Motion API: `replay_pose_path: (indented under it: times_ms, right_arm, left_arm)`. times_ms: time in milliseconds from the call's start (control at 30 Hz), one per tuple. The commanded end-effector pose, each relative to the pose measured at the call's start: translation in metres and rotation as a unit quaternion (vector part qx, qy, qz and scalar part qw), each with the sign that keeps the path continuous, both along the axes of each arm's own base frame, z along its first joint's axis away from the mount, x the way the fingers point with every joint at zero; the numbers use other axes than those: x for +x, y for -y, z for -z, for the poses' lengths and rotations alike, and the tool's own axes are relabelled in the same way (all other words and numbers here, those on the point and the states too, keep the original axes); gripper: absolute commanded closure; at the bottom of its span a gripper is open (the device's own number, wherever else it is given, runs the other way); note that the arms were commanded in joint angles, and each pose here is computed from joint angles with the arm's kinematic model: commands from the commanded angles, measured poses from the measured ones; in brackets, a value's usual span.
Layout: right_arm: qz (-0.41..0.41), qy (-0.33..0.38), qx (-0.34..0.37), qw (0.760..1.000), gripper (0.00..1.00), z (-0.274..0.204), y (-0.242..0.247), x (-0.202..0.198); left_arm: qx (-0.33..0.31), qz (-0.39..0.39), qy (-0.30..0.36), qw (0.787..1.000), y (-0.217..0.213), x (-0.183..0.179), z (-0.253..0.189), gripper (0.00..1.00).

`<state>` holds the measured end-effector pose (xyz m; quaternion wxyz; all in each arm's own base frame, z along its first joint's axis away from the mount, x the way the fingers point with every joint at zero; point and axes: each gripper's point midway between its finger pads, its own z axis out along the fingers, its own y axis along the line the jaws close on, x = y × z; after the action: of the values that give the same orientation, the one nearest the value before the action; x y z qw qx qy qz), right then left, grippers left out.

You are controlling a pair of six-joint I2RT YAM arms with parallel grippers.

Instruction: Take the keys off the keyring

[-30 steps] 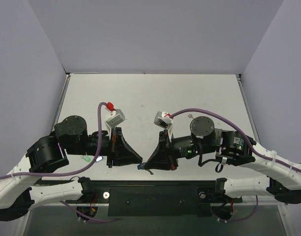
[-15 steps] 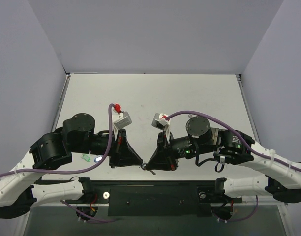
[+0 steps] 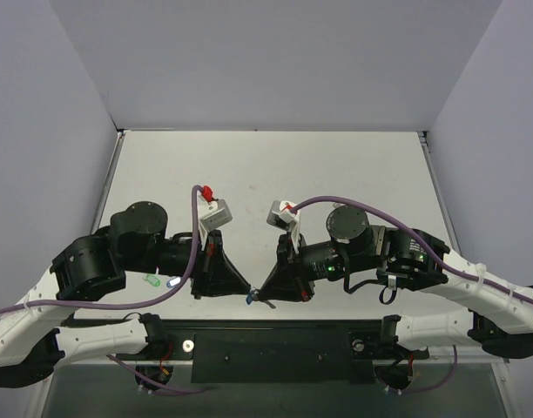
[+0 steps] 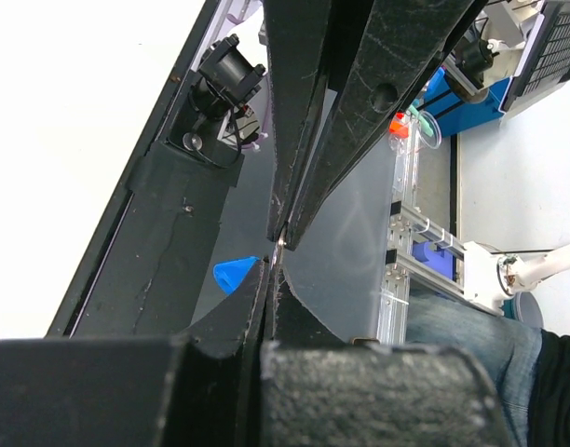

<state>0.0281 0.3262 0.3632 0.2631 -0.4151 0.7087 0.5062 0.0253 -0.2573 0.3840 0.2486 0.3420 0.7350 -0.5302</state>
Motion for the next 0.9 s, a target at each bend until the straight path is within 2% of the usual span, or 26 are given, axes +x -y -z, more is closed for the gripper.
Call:
replay_pose_path:
  times_ms: [0,133,300,600,867]
  right_arm:
    - [0.024,0.025,0.023,0.999,1.0,-0.015,-0.006,0.012]
    - [0.025,0.025,0.025,0.999,1.0,-0.016,-0.005,0.012]
    - [0.026,0.026,0.027,0.999,1.0,-0.017,-0.005,0.012]
    - [0.03,0.028,0.029,0.999,1.0,-0.018,-0.006,0.013]
    - [0.058,0.032,0.025,0.997,1.0,-0.009,-0.007,0.022]
  left_arm:
    - [-0.036,0.009,0.001,0.999,-0.003,-0.007,-0.018,0.96]
    - [-0.046,0.001,0.004,0.999,-0.003,-0.005,-0.022,0.91]
    - [-0.061,-0.007,0.007,0.998,-0.004,-0.004,-0.028,0.81]
    - [-0.072,-0.022,0.011,0.997,-0.007,-0.001,-0.031,0.84]
    - [-0.069,-0.101,0.014,0.992,-0.018,0.019,-0.015,0.84]
